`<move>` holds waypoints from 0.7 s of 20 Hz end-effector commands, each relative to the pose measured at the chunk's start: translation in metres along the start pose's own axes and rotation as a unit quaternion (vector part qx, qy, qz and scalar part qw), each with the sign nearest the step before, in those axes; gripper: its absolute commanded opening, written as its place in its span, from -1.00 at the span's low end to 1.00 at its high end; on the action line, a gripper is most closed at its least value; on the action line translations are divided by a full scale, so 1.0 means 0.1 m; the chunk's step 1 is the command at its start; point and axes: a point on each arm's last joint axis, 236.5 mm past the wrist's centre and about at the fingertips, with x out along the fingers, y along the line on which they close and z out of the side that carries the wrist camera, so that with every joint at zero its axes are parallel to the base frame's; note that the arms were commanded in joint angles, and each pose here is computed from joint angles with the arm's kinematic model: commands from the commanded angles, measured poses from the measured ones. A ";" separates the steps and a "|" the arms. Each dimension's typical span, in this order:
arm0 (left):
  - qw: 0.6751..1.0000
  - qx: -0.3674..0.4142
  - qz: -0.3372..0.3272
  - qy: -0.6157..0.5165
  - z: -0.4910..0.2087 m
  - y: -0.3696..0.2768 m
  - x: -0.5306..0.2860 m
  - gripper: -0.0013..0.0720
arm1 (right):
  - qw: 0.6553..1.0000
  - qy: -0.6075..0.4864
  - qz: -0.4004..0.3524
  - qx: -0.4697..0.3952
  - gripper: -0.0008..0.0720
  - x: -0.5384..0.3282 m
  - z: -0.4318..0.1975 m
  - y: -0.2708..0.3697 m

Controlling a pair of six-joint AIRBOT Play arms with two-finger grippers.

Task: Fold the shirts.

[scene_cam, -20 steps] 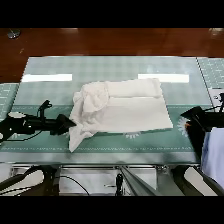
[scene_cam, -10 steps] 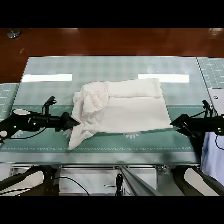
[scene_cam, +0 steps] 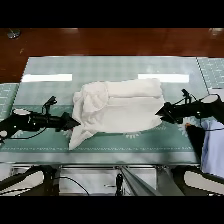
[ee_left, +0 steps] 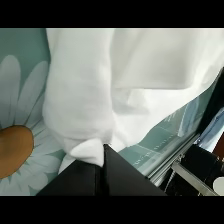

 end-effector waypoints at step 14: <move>0.832 0.385 -0.090 -0.390 0.91 -3.57 -2.97 -0.89 | 0.796 -0.451 0.120 -0.385 -0.93 -4.10 0.16 3.34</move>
